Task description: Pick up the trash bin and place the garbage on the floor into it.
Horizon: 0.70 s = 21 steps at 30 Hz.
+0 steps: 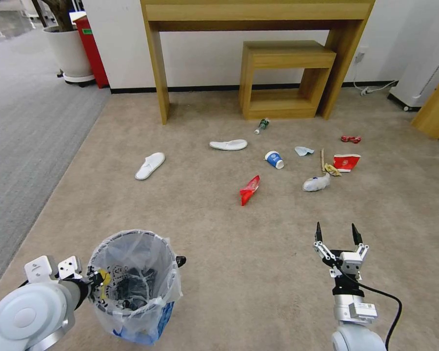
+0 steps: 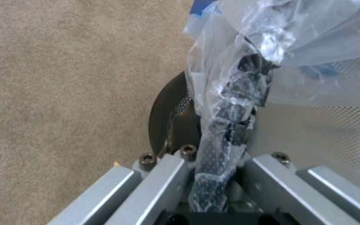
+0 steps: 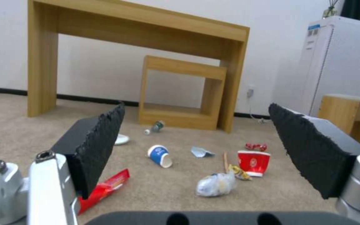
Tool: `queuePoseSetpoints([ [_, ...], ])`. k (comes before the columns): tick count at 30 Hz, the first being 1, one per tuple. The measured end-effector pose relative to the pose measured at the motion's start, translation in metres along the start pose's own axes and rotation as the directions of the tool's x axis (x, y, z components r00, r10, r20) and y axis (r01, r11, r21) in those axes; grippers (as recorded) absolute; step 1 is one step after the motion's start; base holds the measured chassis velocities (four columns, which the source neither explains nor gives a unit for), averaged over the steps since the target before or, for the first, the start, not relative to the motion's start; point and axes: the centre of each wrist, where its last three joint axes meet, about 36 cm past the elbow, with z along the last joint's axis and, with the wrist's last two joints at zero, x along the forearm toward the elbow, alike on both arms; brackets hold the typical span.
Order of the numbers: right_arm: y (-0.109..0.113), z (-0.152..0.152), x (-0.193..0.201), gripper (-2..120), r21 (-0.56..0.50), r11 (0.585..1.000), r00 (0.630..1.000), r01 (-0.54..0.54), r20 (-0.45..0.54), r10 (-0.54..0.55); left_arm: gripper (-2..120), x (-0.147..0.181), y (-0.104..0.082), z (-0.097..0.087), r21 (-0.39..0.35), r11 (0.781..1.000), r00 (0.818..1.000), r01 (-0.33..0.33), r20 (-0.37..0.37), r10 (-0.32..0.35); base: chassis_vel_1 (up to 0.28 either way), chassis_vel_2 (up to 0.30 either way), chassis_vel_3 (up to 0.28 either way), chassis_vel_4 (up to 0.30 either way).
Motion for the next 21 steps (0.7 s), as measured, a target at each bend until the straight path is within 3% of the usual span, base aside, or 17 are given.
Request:
queuePoseSetpoints([
  [21, 0.0023, 0.0022, 0.001, 89, -0.001, 1.0, 1.0, 0.003, -0.001, -0.003, 0, -0.0008, 0.0006, 0.0011, 0.001, 1.0, 1.0, 0.004, -0.002, -0.004, 0.05, 0.052, -0.048, -0.055],
])
